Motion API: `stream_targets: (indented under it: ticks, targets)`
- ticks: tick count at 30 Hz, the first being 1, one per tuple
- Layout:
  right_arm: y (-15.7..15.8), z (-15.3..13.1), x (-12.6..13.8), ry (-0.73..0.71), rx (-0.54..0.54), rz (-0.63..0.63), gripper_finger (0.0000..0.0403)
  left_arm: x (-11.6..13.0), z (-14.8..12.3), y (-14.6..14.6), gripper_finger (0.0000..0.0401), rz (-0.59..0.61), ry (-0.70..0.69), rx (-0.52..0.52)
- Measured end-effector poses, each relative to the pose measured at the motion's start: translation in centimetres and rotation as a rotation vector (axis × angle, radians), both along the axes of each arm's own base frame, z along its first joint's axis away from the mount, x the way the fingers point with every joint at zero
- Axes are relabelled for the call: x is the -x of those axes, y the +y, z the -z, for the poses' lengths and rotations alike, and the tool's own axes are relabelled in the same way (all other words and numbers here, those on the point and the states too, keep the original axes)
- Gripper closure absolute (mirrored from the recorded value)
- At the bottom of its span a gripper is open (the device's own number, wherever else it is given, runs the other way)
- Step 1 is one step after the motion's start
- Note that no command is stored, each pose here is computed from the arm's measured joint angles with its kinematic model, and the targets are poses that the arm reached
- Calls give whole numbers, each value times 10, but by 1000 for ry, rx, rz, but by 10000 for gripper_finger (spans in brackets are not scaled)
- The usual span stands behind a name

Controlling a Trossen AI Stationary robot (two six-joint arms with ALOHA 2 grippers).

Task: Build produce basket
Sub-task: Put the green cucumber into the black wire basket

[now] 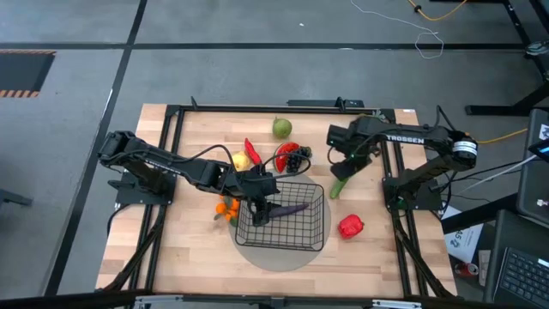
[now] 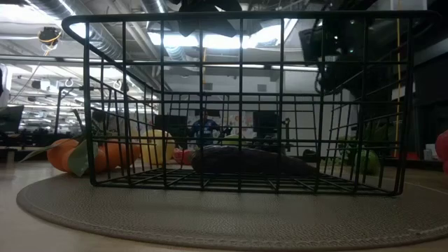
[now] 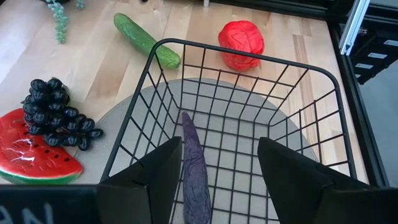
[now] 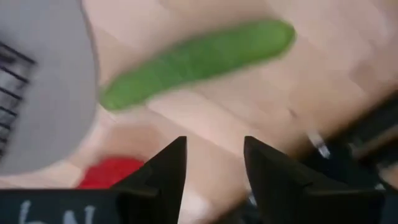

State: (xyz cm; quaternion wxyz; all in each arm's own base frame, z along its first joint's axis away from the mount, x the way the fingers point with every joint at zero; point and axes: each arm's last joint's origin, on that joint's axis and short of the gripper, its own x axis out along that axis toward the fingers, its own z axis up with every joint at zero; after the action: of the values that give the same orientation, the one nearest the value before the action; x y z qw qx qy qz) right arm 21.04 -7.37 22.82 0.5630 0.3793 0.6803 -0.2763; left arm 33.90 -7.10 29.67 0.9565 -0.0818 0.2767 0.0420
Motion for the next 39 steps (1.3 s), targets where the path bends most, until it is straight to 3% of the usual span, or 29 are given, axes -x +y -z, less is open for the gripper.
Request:
stream_targets:
  ticks: [7, 12, 18, 25, 34, 39]
  targets:
    - [21, -9, 7, 27, -14, -112, 241, 0, 0, 0, 194, 0, 1, 0]
    - [34, -18, 9, -66, 7, -366, 241, 0, 1, 0, 194, 0, 8, -2]
    - [33, -19, 3, -106, 169, -546, 241, 0, 1, 3, 194, -8, 7, -2]
    - [35, -19, -2, -174, 179, -842, 241, -1, 1, 7, 194, -22, 7, -2]
    - [31, -21, -22, -345, 313, -832, 241, -1, 1, 8, 194, -22, 6, -1]
    - [29, -22, -25, -346, 364, -796, 241, -1, 1, 7, 194, -21, 6, -1]
